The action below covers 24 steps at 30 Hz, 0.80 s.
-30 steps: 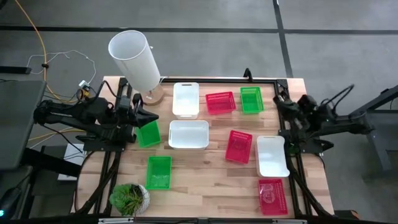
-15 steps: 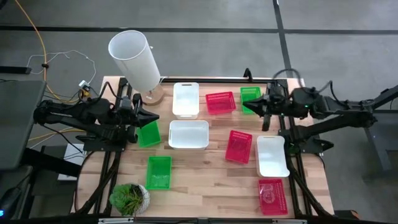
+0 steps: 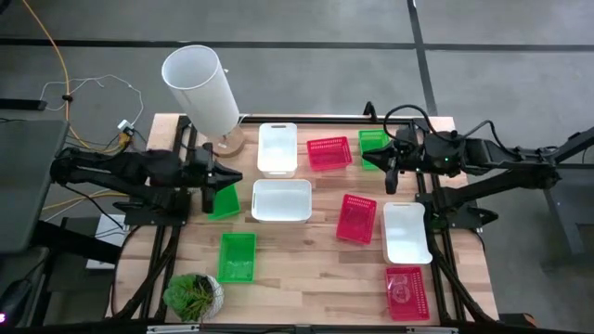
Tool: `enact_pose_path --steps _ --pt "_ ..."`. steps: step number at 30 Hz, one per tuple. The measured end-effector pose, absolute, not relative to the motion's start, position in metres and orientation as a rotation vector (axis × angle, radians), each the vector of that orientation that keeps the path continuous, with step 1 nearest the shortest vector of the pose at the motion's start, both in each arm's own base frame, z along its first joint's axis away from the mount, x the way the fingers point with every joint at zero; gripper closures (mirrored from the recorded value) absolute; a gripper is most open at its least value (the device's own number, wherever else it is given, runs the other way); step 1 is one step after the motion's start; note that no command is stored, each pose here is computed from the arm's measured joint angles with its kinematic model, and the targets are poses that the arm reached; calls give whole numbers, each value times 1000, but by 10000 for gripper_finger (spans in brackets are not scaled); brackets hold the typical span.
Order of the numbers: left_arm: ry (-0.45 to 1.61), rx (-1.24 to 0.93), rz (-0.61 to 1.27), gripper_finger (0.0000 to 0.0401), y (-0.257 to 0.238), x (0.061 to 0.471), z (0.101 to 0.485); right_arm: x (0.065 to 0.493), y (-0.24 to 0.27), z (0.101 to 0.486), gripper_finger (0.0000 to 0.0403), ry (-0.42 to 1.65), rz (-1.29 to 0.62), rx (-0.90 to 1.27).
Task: Stack baskets by color
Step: Stack the middle left green bin on the bottom green bin
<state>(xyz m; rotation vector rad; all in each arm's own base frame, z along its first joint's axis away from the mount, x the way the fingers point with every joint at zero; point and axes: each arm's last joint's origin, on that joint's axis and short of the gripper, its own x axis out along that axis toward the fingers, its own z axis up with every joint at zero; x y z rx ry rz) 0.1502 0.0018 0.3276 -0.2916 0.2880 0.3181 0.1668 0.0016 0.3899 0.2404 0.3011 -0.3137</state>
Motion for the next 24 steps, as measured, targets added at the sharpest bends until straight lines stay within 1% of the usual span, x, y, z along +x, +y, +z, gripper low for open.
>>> enact_pose_path --steps 4,8,11,14,18,24 --pt "526 -417 476 299 3 150 314 167 2 390 349 305 -314 239" --pt "722 -652 646 252 2 145 289 167 2 390 338 305 -314 241" --pt "865 -838 707 229 -1 140 272 166 2 389 336 312 -315 239" --pt "976 -976 721 219 -7 138 261 166 2 389 336 316 -316 238" --pt "1032 -1096 840 218 -16 132 251 166 2 388 336 319 -316 236" --pt "1035 -1089 1051 224 -27 123 243 166 2 388 336 319 -316 236"
